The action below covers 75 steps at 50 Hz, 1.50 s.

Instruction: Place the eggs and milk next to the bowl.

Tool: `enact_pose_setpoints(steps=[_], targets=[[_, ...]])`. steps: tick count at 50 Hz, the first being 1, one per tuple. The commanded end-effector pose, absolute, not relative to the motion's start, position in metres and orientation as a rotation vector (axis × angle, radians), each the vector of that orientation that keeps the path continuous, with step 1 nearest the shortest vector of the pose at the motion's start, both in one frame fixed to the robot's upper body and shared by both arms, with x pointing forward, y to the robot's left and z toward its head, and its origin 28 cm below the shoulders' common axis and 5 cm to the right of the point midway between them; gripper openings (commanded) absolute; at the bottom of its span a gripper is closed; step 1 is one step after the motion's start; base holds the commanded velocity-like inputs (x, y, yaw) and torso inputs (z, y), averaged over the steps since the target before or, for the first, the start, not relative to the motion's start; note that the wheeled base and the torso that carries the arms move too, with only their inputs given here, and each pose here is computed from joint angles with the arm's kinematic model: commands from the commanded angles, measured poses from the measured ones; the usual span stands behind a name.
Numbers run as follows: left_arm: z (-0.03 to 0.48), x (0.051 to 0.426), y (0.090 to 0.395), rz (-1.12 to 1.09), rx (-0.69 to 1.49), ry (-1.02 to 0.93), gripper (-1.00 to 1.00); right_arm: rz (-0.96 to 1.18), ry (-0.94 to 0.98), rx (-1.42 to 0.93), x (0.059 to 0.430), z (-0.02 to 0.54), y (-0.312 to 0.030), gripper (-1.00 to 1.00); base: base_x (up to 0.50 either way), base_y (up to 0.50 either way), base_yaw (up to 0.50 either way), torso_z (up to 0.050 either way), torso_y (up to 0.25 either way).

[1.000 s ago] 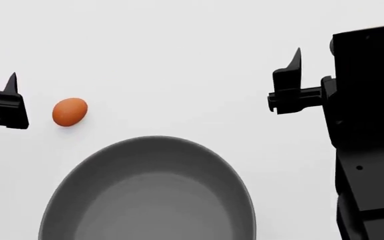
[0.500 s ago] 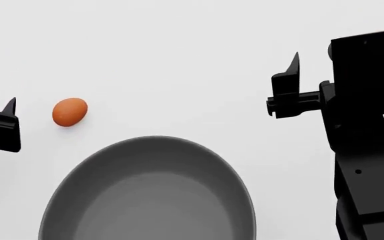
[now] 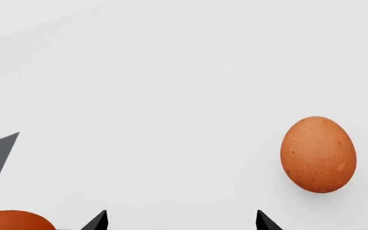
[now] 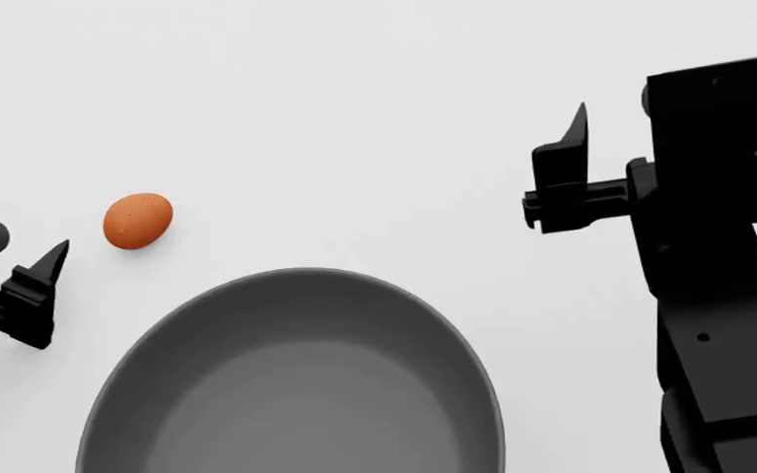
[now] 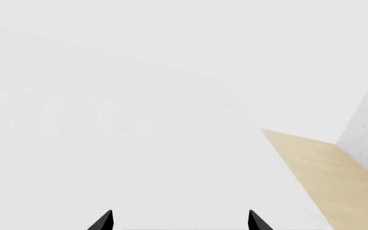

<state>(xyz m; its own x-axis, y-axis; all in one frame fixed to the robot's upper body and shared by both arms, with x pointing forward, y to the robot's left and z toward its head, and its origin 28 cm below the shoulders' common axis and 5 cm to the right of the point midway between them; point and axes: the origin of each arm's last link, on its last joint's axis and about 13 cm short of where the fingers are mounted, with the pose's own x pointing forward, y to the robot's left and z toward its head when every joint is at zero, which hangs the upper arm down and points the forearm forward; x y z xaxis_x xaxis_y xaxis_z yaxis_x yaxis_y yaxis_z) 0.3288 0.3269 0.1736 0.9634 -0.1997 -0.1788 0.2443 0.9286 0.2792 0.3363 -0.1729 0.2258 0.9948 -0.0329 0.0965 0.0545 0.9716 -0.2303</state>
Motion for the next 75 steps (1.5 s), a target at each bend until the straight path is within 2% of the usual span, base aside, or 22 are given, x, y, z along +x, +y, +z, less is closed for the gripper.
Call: enact_pose_setpoints(steps=[1, 52, 75], targets=[[0.169, 0.34, 0.321, -0.34, 0.327, 0.161, 1.0, -0.032, -0.099, -0.215, 0.335, 0.226, -0.173, 1.0, 0.0, 0.0, 0.0, 0.0, 0.0], [0.154, 0.334, 0.301, -0.603, 0.323, 0.267, 1.0, -0.043, -0.098, -0.22, 0.331, 0.226, -0.175, 1.0, 0.0, 0.0, 0.0, 0.0, -0.003], [0.146, 0.346, 0.288, -0.674, 0.331, 0.276, 1.0, -0.051, -0.096, -0.217, 0.328, 0.226, -0.179, 1.0, 0.0, 0.0, 0.0, 0.0, -0.005]])
